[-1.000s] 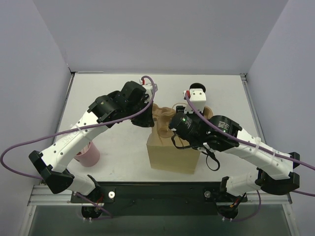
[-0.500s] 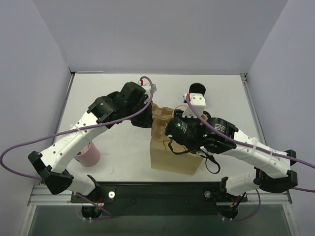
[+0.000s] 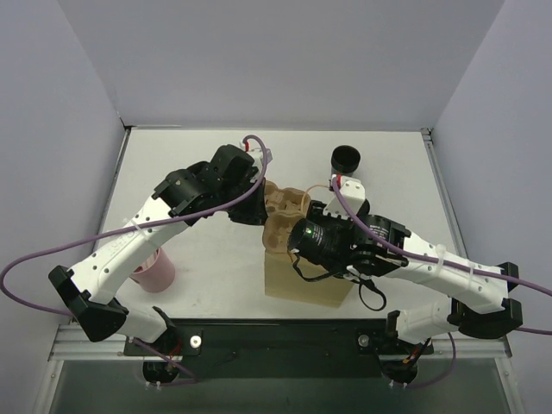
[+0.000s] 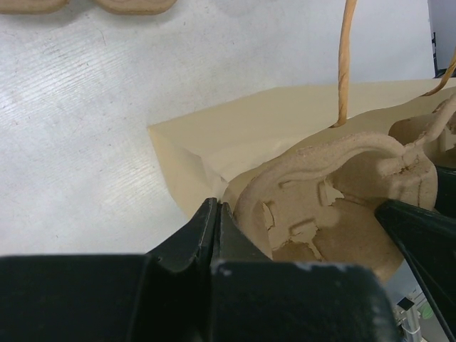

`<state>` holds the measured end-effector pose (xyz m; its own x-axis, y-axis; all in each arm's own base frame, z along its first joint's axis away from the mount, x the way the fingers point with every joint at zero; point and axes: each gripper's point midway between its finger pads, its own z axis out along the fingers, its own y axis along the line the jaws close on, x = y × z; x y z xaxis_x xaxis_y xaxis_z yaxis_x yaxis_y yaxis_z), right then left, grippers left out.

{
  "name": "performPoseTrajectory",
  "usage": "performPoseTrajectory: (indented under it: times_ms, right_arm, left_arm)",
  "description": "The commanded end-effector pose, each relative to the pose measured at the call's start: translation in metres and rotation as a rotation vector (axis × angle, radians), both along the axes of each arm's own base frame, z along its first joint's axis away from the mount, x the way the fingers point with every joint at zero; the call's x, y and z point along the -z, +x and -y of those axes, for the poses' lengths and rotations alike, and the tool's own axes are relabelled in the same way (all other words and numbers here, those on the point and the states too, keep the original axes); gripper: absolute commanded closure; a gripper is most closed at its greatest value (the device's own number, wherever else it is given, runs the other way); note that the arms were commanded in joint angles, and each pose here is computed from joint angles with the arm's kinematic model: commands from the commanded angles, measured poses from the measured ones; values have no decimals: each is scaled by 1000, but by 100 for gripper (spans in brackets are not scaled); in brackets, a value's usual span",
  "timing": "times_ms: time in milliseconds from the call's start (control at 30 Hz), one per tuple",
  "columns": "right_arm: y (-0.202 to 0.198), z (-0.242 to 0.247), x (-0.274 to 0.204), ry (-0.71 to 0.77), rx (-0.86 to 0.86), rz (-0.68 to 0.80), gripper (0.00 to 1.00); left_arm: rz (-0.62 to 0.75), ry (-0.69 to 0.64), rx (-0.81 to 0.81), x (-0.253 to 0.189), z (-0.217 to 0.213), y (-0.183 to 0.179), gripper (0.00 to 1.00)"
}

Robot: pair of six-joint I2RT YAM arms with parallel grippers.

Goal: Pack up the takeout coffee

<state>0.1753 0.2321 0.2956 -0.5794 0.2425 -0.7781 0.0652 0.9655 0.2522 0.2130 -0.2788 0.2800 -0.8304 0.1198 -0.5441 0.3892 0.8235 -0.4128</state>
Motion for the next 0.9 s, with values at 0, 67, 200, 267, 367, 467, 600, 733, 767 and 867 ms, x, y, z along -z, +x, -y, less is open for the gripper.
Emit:
performPoseTrajectory:
  times_ms: [0,67,200,267,367,467,600,733,767,867]
  right_arm:
    - [-3,15,8,1,48,3,75]
    - [-4,20,12,5,65,4,75]
    - [-5,28,17,19,88,2,75]
    - [-6,29,19,24,92,0,75]
    - [-6,29,23,20,99,-3,75]
    - [-6,28,28,11,106,-8,75]
    - [-6,32,32,10,119,-7,75]
    - [-6,38,29,40,136,5,76]
    - [-6,38,29,41,136,6,76]
    - [-5,41,23,48,135,22,76]
  left_arm:
    - [12,-37,-10,-10,-2,-3,100]
    - [9,-35,-11,-10,-2,-3,100]
    - [10,-37,-10,-10,-2,-4,100]
    - [10,-39,-11,-11,-2,-4,100]
    - [6,-46,-8,-11,-1,-5,100]
    - [4,-47,-8,-10,-1,-5,100]
    - [2,-43,-9,-8,-1,-5,100]
    - [1,-41,-6,-8,0,-4,100]
    - [5,-41,-8,-9,0,-3,100]
    - [3,-38,-7,-9,0,-3,100]
